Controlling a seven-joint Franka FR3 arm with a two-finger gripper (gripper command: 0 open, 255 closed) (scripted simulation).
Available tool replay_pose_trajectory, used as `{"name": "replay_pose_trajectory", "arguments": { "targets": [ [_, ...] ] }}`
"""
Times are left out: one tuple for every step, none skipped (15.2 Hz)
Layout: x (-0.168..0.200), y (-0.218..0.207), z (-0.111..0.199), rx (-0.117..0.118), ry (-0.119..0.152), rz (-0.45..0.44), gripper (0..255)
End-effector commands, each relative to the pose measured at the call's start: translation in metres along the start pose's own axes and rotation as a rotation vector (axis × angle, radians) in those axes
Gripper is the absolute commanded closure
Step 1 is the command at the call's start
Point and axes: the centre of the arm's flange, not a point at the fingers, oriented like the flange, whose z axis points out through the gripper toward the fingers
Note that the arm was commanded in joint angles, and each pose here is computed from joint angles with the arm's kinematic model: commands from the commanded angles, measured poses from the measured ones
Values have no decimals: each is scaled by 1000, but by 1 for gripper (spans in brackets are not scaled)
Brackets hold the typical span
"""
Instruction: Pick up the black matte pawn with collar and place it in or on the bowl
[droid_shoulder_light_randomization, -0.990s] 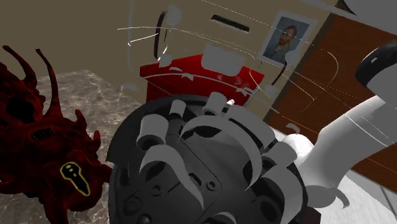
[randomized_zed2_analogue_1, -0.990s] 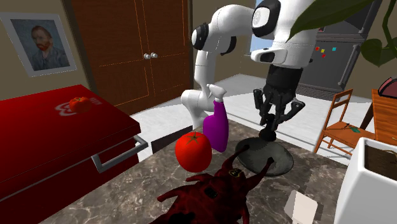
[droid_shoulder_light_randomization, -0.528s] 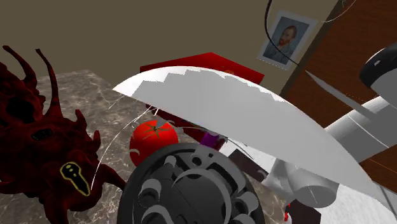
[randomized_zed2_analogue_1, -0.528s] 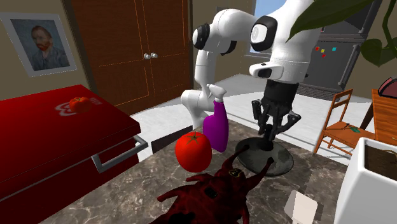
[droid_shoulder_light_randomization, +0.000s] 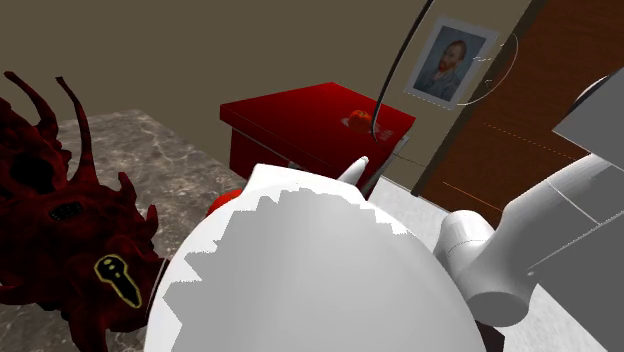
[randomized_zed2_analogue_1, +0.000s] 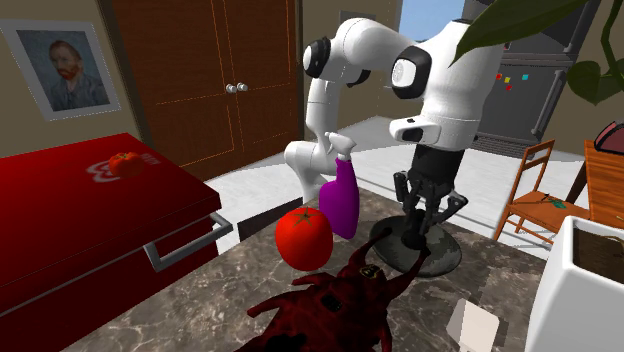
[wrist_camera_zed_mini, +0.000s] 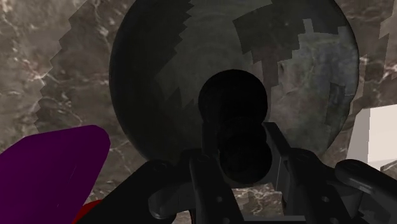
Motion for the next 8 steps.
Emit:
{"name": "replay_pose_trajectory", "arguments": {
  "targets": [
    [0,0,0,0,0,0,255],
    [0,0,0,0,0,0,255],
    [0,0,0,0,0,0,255],
    [0,0,0,0,0,0,255],
    [0,0,0,0,0,0,255],
    [0,0,0,0,0,0,0],
    [0,0,0,0,0,0,0],
    [0,0,0,0,0,0,0]
  ]
}}
